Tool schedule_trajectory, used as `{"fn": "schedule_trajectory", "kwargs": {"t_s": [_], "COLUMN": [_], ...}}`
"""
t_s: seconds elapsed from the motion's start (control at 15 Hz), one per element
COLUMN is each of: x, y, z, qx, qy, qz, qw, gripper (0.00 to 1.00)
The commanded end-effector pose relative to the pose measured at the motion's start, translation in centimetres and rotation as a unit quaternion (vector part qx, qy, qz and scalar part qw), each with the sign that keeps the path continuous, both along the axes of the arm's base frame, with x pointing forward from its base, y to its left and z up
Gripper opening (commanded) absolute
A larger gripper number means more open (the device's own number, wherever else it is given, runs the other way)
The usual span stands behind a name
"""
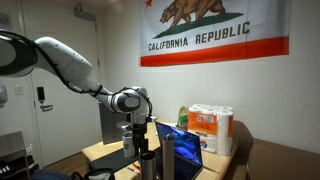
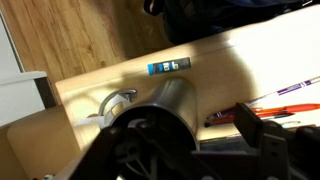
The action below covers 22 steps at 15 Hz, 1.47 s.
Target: Put the spoon in the cup, the cup in the bag and close the laptop
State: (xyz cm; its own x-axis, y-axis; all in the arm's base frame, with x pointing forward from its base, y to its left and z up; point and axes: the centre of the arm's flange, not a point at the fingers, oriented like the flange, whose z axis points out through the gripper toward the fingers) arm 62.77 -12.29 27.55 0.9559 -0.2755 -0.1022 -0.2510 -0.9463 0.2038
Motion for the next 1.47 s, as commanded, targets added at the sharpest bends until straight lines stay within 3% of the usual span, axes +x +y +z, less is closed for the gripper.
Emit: {"fn": "schedule_trajectory", "kwargs": {"t_s": [0.0, 0.33, 0.47, 0.73, 1.13, 1.4], "x": [-2.2, -2.9, -3.4, -5.4, -8.3, -11.3], "y": [-0.4, -1.0, -0.7, 1.0, 5.0, 7.7], "z": [0.6, 0.8, 2.0, 5.1, 10.2, 12.8], "qx": [-0.004, -0.01, -0.015, -0.022, -0.009, 0.007], "qy": [-0.014, -0.018, -0.014, -0.009, -0.039, -0.023], "qz": [0.003, 0.001, 0.001, 0.019, 0.038, 0.049], "qw": [0.9999, 0.9998, 0.9998, 0.9995, 0.9985, 0.9985], "gripper": [0.51, 0.12, 0.01, 0.03, 0.04, 0.04]}}
